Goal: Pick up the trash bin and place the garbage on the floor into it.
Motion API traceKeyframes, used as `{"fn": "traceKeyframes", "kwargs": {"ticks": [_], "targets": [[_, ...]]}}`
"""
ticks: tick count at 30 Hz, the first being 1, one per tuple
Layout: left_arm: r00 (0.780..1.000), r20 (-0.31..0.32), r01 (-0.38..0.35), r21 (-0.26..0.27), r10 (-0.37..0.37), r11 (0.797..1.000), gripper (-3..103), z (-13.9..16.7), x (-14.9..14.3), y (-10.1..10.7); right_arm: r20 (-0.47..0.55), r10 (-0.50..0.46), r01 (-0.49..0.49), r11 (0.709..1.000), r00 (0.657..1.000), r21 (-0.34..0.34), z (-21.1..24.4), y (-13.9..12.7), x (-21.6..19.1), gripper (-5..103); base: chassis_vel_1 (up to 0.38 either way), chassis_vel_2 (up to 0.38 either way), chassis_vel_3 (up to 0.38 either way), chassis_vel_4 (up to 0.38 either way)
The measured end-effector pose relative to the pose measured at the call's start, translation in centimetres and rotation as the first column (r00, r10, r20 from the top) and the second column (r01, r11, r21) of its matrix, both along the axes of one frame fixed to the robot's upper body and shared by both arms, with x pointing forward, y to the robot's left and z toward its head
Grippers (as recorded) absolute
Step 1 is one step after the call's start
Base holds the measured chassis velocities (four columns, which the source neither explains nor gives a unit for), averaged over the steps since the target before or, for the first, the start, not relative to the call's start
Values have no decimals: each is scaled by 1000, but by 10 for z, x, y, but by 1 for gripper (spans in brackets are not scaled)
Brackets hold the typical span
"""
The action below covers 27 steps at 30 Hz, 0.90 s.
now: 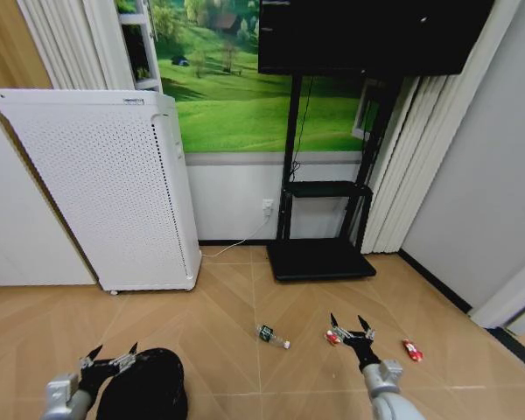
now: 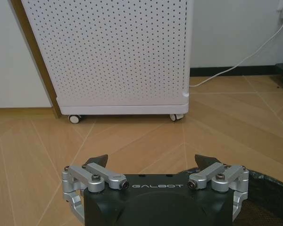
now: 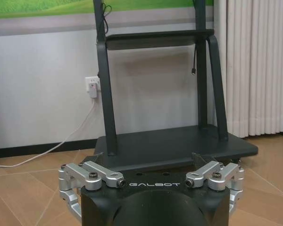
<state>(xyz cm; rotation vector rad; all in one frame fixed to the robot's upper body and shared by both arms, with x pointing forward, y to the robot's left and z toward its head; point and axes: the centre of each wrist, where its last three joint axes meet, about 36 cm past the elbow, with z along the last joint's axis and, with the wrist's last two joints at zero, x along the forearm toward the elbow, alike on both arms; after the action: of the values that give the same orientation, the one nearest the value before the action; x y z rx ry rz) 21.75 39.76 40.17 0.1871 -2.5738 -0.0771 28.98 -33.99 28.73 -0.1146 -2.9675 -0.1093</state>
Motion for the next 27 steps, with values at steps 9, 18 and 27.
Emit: {"fn": "traceKeyframes", "kwargs": {"ticks": [9, 18, 27], "targets": [[999, -44, 1, -5, -1, 1000, 100, -10, -10, -4, -21, -39, 40, 999, 999, 22, -9, -2, -6, 100, 0, 0, 0, 0], [995, -96, -9, -11, 8, 1000, 100, -16, -21, -5, -39, -76, 78, 996, 996, 36, -1, 2, -19, 100, 0, 0, 0, 0], [986, -168, -12, -13, 10, 1000, 100, -38, -34, -6, -49, -107, 109, 994, 993, 23, 1, 3, -23, 100, 0, 0, 0, 0]]}}
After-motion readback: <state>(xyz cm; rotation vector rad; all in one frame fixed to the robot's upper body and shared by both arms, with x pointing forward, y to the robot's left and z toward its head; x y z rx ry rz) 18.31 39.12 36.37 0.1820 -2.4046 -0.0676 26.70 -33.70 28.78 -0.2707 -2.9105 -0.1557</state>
